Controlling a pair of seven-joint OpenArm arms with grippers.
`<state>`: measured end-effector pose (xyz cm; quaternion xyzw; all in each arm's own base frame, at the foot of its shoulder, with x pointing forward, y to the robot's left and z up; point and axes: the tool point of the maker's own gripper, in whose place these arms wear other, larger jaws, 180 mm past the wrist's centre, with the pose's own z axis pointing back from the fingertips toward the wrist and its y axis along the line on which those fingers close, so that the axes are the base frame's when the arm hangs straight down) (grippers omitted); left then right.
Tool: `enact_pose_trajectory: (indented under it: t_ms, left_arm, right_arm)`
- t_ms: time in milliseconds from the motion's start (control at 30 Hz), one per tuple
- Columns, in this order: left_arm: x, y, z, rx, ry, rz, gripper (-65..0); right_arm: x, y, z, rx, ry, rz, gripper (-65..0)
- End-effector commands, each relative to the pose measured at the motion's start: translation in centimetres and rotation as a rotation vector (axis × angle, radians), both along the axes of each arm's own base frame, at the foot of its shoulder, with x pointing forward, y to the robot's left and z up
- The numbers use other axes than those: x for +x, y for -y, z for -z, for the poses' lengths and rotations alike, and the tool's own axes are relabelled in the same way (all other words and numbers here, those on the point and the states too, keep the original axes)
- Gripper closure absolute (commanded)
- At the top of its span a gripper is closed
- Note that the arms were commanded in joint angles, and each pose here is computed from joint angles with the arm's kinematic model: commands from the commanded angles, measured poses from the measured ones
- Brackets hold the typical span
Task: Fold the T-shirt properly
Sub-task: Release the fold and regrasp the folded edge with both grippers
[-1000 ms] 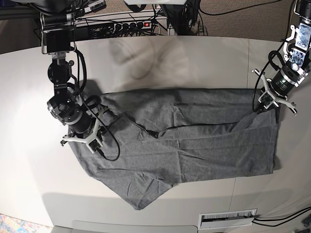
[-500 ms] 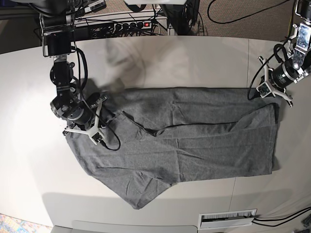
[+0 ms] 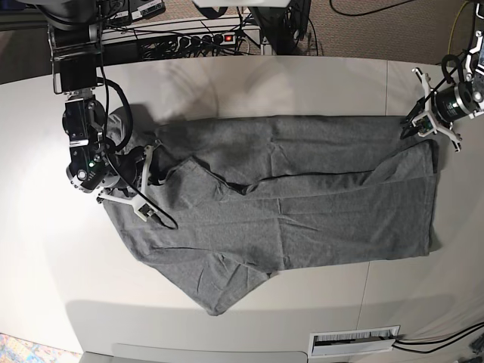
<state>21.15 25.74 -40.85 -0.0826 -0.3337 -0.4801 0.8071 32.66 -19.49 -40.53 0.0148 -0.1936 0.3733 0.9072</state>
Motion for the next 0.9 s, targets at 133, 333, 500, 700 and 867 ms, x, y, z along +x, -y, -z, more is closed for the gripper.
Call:
enact_pose_trajectory:
  t_ms: [133, 333, 500, 700, 867]
  left_arm:
    - [-4.2, -2.0, 1.2, 0.116, -0.124, 0.067, 0.0]
    - [-7.2, -0.9, 1.0, 0.116, -0.171, 0.141, 0.0]
    - [-9.4, 0.2, 1.1, 0.124, -0.203, 0.197, 0.0]
    - [-10.3, 0.3, 1.3, 0.132, -0.212, 0.195, 0.0]
    - [-9.6, 0.5, 1.0, 0.142, -0.176, 0.19, 0.0]
  right_arm:
    - [-3.7, 2.1, 0.6, -0.11, -0.082, -0.059, 0.0]
    - [-7.0, 2.6, 0.8, -0.145, -0.103, -0.109, 0.0]
    - [-9.9, 2.0, 1.1, -0.153, -0.123, -0.159, 0.0]
    - [-11.8, 2.3, 0.3, -0.159, -0.062, -0.155, 0.0]
    - [-11.8, 2.9, -1.4, -0.125, 0.053, -0.11, 0.0]
